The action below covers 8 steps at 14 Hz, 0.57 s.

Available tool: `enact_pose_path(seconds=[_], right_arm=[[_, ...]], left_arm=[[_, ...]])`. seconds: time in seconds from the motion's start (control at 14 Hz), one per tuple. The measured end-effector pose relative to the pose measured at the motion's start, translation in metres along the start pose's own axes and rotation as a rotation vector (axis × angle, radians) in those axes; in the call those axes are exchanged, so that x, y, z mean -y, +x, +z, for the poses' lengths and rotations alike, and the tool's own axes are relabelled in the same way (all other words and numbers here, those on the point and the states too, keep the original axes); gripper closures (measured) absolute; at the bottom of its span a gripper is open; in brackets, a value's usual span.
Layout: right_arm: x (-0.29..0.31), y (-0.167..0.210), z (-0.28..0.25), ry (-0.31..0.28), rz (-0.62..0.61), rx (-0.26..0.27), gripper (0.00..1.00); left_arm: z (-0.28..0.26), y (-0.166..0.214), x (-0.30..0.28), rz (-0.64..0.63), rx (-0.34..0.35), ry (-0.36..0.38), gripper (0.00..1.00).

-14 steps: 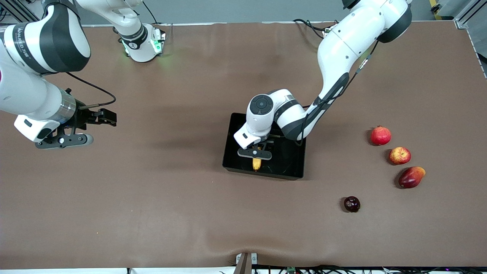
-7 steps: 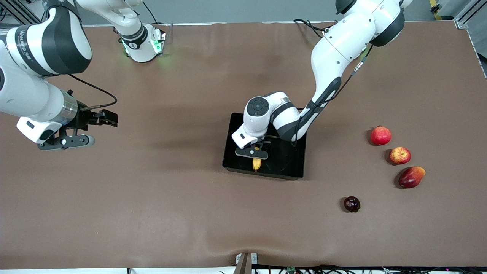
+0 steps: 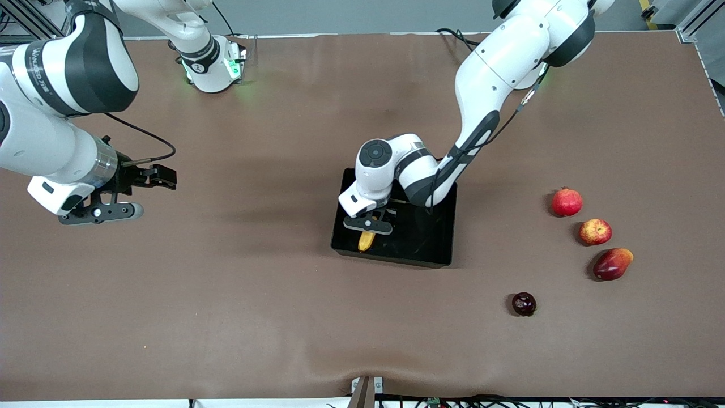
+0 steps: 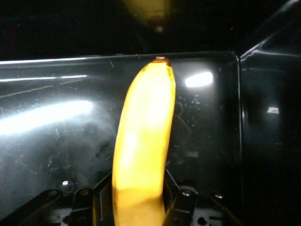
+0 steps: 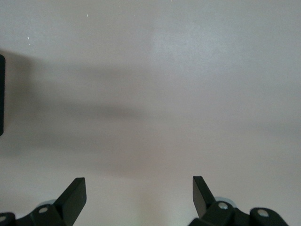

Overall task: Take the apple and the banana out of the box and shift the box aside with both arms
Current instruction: 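Close the left gripper on the stem end of the banana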

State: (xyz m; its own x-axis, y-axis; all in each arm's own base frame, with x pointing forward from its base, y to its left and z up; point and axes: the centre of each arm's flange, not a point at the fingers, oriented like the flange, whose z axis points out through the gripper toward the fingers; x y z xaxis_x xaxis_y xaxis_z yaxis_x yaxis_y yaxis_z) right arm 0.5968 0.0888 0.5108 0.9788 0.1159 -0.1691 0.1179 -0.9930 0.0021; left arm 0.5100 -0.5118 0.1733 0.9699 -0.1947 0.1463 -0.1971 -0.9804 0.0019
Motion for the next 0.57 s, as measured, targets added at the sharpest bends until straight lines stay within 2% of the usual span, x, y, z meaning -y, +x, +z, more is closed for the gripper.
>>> enact_pose_path(seconds=[0.29,0.57], right_arm=[[0.001,0.0,0.001,0.0,-0.002,0.002,0.0],[0.006,0.003,0.006,-0.001,-0.01,0.011,0.0]], left_arm=[[-0.002,0.002,0.001,-0.011,-0.003,0.001,0.61],[-0.018,0.013,0.007,-0.049,-0.003,0.034,0.61]])
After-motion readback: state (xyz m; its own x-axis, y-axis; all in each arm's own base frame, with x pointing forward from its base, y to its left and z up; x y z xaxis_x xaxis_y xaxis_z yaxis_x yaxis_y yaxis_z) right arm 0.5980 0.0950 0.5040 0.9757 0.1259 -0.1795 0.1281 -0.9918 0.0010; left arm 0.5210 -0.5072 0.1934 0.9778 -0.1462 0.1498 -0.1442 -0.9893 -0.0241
